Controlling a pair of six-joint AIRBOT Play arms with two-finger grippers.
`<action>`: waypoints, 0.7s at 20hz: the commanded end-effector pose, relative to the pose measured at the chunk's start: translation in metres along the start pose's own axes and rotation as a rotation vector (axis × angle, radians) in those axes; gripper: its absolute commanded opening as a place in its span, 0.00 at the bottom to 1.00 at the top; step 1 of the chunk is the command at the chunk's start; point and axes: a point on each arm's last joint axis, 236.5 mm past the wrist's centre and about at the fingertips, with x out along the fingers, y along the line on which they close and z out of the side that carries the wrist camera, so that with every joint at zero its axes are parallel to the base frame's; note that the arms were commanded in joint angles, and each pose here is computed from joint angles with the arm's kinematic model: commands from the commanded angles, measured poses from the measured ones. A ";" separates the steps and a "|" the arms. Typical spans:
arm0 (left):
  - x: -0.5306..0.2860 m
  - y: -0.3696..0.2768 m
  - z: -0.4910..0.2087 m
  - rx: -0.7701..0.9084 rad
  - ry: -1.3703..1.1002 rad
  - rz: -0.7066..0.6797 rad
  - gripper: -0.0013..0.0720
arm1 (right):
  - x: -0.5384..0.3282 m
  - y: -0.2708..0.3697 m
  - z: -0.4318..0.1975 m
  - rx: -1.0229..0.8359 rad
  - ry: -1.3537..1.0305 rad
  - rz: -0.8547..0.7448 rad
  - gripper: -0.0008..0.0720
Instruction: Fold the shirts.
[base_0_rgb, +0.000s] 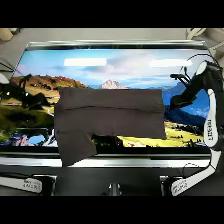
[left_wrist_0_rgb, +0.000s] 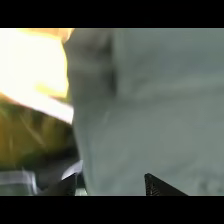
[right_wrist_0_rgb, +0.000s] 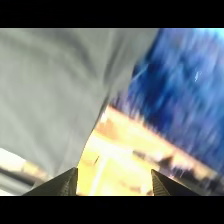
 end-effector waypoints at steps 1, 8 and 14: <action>0.032 0.011 -0.083 -0.037 0.081 -0.023 0.71 | 0.006 0.010 -0.030 0.038 -0.006 0.015 0.68; 0.095 -0.001 -0.167 -0.105 0.106 -0.105 0.71 | 0.035 0.037 -0.058 0.008 0.031 0.093 0.68; 0.111 -0.002 -0.176 -0.151 0.107 -0.126 0.71 | 0.058 0.043 -0.077 0.026 0.041 0.092 0.68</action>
